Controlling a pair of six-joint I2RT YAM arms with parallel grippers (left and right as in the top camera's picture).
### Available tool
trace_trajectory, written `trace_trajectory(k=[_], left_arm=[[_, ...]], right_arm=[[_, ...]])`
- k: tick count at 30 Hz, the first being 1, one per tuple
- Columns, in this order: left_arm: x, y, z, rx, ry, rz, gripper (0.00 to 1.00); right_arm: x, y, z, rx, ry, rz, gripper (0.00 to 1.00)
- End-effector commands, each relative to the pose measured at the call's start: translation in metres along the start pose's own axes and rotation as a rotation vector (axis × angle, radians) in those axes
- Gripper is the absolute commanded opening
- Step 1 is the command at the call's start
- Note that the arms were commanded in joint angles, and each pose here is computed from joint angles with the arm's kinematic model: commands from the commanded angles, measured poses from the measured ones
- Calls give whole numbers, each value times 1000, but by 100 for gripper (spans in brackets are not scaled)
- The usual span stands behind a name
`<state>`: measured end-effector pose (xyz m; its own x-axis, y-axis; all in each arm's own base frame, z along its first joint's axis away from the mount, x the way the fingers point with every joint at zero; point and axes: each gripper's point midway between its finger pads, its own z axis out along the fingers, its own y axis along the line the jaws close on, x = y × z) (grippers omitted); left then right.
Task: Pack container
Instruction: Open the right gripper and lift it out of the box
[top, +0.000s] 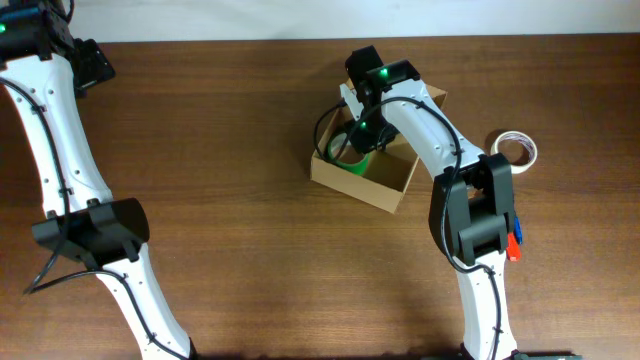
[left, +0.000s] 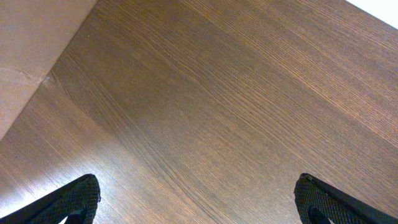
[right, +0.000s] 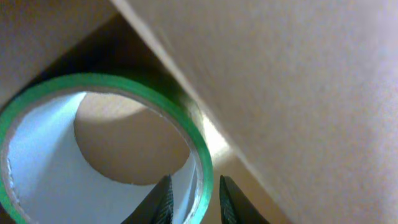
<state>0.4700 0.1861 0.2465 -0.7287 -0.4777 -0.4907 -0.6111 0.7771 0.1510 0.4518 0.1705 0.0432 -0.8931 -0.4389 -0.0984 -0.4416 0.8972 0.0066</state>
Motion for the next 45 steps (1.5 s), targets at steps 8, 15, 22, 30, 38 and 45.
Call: trace_trajectory(k=[8, 15, 22, 30, 38, 45], left_arm=[[1, 1, 4, 0, 10, 6, 100], [1, 1, 4, 0, 10, 6, 100], [1, 1, 4, 0, 10, 6, 100], [1, 1, 4, 0, 10, 6, 100], [1, 1, 4, 0, 10, 6, 100], [1, 1, 4, 0, 10, 6, 100]], right_arm=[[-20, -1, -67, 18, -114, 5, 25], [-34, -5, -170, 156, -291, -9, 27], [-9, -53, -246, 328, -397, 82, 30], [64, -161, -284, 427, -418, 382, 34], [158, -253, -210, 297, -266, 708, 48], [193, -288, -141, 211, -168, 874, 51]])
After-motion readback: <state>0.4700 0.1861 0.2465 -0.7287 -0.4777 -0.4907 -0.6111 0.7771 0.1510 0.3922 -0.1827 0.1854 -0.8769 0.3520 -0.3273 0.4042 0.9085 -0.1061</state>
